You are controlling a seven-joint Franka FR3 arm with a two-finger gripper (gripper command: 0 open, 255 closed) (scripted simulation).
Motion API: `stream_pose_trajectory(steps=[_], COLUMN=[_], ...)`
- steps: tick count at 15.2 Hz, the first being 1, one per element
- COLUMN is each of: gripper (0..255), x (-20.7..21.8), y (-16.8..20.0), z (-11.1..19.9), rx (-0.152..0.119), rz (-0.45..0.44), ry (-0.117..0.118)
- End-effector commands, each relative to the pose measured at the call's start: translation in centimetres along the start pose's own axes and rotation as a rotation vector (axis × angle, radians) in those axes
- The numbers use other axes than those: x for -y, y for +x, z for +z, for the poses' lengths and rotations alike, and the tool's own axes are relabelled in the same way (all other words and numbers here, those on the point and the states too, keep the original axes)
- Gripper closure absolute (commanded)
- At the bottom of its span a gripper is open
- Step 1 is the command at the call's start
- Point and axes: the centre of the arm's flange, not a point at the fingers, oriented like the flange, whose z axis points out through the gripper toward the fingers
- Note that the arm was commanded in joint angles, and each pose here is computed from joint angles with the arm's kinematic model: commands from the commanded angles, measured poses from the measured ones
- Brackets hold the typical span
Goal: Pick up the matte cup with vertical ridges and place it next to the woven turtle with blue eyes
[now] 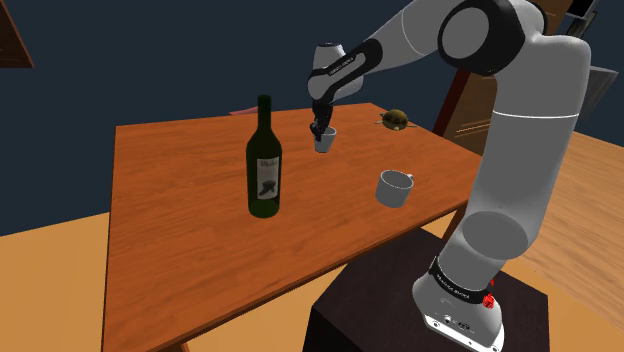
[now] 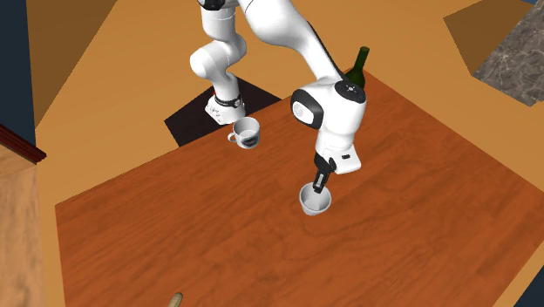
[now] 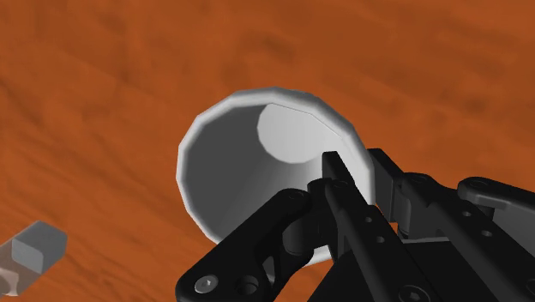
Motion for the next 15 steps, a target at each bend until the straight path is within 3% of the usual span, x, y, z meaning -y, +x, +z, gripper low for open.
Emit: stream_pose_trajectory(steps=[1, 15], gripper=[255, 255], x=[0.0, -1.4], y=[0.0, 0.4], z=[0.0, -7.2], rx=[0.001, 0.001], rz=[0.0, 0.0], ry=[0.0, 0.0])
